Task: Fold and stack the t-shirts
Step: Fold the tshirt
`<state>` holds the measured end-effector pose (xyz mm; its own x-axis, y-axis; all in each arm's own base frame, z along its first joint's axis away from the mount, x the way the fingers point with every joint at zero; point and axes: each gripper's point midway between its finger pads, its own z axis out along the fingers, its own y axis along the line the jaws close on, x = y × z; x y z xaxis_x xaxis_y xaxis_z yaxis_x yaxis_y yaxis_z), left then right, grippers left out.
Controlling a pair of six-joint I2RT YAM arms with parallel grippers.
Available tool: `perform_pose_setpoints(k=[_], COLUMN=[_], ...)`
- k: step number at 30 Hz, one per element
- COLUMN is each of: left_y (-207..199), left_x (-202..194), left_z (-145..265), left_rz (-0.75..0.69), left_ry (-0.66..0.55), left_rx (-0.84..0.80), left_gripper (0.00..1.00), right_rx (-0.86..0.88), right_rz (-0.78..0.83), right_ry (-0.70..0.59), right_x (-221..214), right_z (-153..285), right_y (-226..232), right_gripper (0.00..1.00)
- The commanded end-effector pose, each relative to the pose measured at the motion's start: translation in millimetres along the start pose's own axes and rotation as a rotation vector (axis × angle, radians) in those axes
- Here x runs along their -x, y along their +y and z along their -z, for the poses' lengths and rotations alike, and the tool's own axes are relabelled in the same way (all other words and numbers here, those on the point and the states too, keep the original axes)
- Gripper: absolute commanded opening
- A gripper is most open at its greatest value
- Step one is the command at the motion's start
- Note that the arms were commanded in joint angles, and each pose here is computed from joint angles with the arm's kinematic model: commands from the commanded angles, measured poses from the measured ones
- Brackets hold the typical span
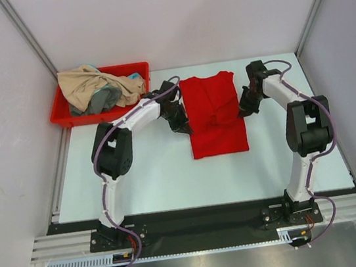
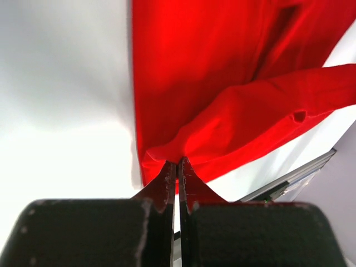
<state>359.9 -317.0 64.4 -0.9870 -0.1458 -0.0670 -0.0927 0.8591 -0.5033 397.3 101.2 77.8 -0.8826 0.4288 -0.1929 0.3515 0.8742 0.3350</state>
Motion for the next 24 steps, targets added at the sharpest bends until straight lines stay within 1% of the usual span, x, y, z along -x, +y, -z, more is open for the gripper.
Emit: perform_pose_setpoints(k=[1, 6, 11, 16, 24], left_y=[-10, -5, -9, -11, -18], left_x=[15, 30, 44, 51, 65], left_z=[9, 4, 1, -7, -8], left_rz=[-0.005, 0.028, 0.036, 0.038, 0.053], left_ry=[-0.003, -0.012, -0.014, -0.009, -0.023], left_rx=[-0.044, -0.062, -0.087, -0.095, -0.114], left_gripper=[0.0, 0.0, 0.0, 0.0, 0.0], right_rx=[0.025, 0.061, 0.064, 0.059, 0.08], right_rz=[0.037, 0.042, 0.032, 0.027, 0.012], right_ry=[0.004, 0.001, 0.008, 0.004, -0.001], right_x=[16, 28, 36, 43, 56], right_z=[-3, -8, -15, -18, -23], right_y=[9, 20, 20, 15, 11], right_gripper=[0.0, 0.0, 0.0, 0.0, 0.0])
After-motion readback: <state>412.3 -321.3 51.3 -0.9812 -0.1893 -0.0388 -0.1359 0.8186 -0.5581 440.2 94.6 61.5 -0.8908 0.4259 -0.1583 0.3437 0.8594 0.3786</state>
